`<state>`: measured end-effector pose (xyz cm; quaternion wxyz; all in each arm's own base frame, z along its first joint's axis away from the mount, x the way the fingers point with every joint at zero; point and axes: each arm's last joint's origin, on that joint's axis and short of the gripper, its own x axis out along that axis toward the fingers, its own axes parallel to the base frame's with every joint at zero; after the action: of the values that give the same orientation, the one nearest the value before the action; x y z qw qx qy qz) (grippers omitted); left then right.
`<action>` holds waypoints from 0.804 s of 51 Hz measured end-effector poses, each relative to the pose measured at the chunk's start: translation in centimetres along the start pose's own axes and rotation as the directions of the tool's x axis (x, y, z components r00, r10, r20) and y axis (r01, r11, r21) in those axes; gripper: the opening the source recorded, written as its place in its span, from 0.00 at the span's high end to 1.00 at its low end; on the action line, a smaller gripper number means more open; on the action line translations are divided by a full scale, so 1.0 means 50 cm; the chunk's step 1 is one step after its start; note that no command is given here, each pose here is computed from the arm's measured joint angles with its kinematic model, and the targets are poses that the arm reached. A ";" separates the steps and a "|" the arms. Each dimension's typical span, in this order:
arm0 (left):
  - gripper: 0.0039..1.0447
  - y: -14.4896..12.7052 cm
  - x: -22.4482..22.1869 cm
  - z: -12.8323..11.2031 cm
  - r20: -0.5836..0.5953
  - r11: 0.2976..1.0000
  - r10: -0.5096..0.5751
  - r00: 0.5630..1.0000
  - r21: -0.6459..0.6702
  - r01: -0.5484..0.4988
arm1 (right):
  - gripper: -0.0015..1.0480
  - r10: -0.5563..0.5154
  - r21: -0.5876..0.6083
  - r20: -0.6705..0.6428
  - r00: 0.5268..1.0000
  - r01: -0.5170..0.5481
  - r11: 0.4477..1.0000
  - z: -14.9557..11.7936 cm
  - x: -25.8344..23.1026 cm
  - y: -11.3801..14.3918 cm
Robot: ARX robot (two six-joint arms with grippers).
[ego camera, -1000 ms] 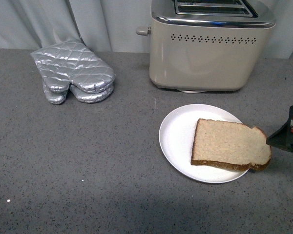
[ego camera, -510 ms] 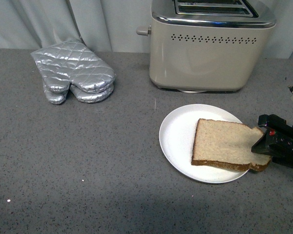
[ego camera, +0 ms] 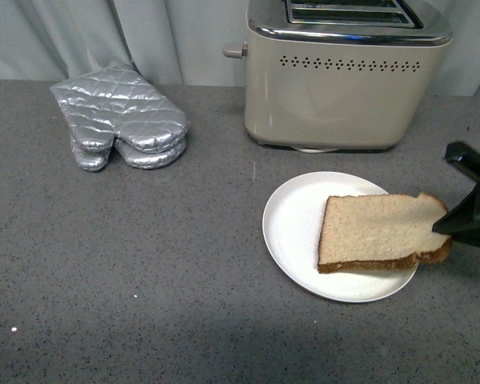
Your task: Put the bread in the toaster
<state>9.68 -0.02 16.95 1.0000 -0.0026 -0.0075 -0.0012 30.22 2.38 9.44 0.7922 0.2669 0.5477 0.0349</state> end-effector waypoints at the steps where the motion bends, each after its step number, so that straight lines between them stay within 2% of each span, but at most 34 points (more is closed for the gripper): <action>1: 0.06 0.000 0.000 0.000 0.000 1.000 0.000 1.000 0.000 0.000 | 0.99 0.013 0.010 0.009 1.000 -0.013 1.000 0.001 -0.010 0.005; 4: 0.06 0.000 0.000 0.000 0.000 1.000 0.000 1.000 0.000 0.000 | 0.99 0.055 0.033 0.032 0.998 -0.056 0.998 0.003 -0.035 0.020; 9: 0.06 0.000 0.000 0.000 0.000 1.000 0.000 1.000 0.000 0.000 | 0.99 0.132 0.149 0.122 0.984 -0.149 0.978 0.001 -0.105 0.062; 12: 0.06 0.000 0.000 0.000 0.000 1.000 0.000 1.000 0.000 0.000 | 0.99 0.141 0.202 0.179 0.974 -0.177 0.963 -0.002 -0.140 0.083; 18: 0.06 0.000 0.000 0.000 0.000 1.000 0.000 1.000 0.000 0.000 | 0.99 0.140 0.284 0.300 0.944 -0.229 0.931 -0.009 -0.199 0.120; 28: 0.06 0.000 0.000 0.000 0.000 1.000 0.000 1.000 0.000 0.000 | 0.99 0.096 0.375 0.526 0.845 -0.332 0.865 0.016 -0.289 0.210; 33: 0.06 0.000 0.000 0.000 0.000 1.000 0.000 1.000 0.000 0.000 | 0.99 0.064 0.414 0.572 0.818 -0.355 0.838 0.037 -0.295 0.246; 41: 0.06 0.000 0.000 0.000 0.000 1.000 0.000 1.000 0.000 0.000 | 0.99 0.009 0.474 0.588 0.808 -0.354 0.806 0.061 -0.282 0.280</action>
<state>9.68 -0.02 16.95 1.0000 -0.0026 -0.0075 -0.0012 30.65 8.28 28.65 0.7942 0.5402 0.2467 -0.1284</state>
